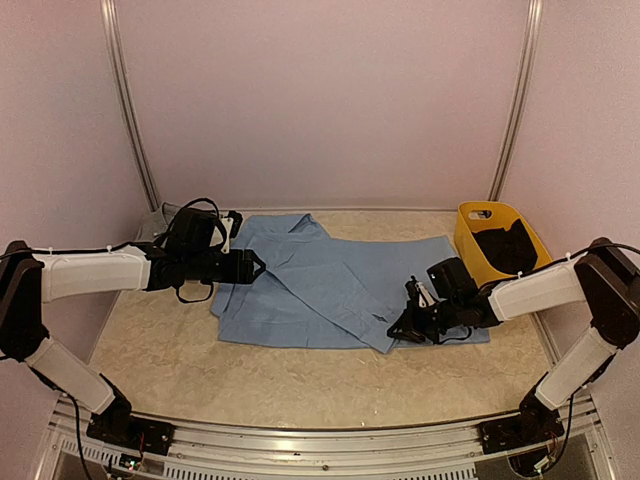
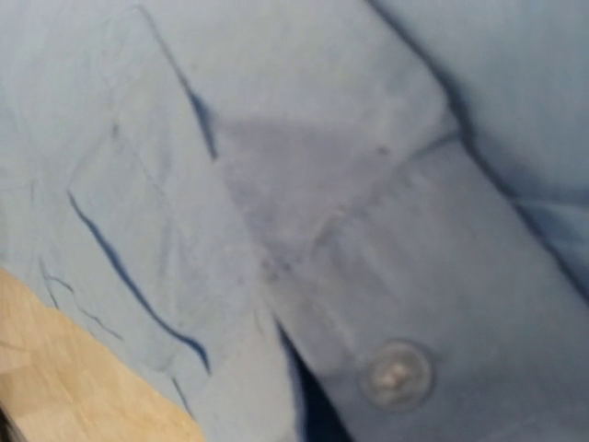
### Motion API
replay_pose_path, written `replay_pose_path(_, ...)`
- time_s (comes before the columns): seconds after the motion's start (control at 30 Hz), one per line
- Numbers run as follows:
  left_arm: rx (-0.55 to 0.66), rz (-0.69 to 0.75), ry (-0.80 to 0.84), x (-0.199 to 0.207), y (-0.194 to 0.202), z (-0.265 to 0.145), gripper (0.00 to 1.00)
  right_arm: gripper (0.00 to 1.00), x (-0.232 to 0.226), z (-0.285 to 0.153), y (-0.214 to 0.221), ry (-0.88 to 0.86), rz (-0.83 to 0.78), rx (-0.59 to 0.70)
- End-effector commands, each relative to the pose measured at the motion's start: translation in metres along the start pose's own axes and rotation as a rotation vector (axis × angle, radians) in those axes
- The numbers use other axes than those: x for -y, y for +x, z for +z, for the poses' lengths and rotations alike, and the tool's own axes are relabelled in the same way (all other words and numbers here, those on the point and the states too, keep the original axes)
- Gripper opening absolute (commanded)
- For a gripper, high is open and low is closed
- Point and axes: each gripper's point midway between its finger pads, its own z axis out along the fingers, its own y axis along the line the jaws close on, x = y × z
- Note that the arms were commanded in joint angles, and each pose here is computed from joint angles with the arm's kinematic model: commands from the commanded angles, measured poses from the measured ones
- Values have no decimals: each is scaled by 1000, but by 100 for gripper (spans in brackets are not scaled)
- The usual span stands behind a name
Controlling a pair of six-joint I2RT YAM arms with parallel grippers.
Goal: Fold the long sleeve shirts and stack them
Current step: Fold the flattened shirt at the center of the board.
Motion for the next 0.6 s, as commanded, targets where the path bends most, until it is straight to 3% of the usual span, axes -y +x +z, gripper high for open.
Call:
replay_pose_path(0.0,24,17,8,6,-12,-2,71,0,-5,-5,-8,12,-30,39)
replay_pose_path(0.17,28,19,5,6,-13,-4,71,0,-9,-30,-27,136,-111,59)
replay_pose_path(0.57,30,24,-5,5,-15,-5,71,0,8,-61,-20,266,-190,-75)
